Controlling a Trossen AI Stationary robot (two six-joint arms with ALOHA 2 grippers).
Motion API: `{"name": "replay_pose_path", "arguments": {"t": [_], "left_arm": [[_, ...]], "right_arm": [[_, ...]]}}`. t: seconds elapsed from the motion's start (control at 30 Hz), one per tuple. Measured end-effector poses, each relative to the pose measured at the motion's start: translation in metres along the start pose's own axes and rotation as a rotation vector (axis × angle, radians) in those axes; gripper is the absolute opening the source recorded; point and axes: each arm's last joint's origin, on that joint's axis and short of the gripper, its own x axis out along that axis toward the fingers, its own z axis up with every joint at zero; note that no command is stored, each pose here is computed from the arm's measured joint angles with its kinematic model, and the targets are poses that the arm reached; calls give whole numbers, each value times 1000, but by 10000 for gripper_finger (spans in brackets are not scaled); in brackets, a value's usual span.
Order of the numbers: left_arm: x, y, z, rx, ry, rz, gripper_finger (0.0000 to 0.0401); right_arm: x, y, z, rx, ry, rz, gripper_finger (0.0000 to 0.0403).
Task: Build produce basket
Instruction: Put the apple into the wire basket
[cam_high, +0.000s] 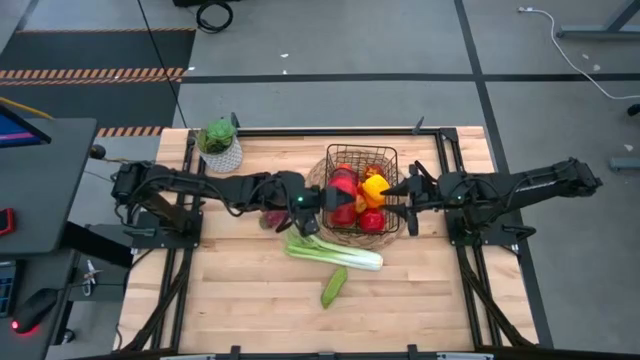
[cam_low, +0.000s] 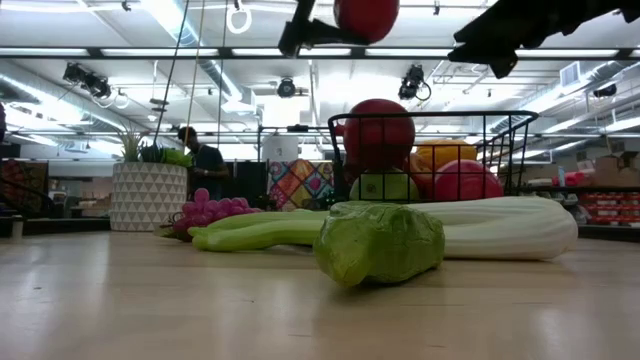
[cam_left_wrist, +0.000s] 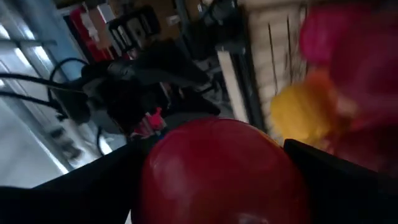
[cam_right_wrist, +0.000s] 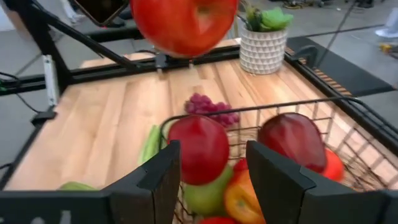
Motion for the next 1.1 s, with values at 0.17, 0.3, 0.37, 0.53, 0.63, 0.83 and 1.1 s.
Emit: {"name": "replay_pose_path", "arguments": {"t": [0.17, 0.3, 0.37, 0.53, 0.63, 0.83, 1.1], "left_arm": [[1, -2, -7, 301, 18, -5, 378], [2, -2, -8, 548, 19, -9, 378], [1, -1, -6, 657, 14, -6, 378], [0, 3, 0, 757, -31, 63, 378], [-1, 9, 2, 756, -22, 121, 378], [-2, 10, 6, 662, -34, 126, 378], [1, 6, -8, -194, -89, 98, 378]], "right_arm": [[-4, -3, 0, -44, -2, -48, 187], [-4, -3, -1, -52, 2, -51, 187], [-4, -3, -1, -49, 5, -51, 187], [-2, -3, -2, -47, 11, -52, 187], [-2, -2, -2, -48, 13, -53, 187], [-2, -2, -1, -45, 3, -51, 187], [-2, -2, 0, -46, -4, -50, 187]]}}
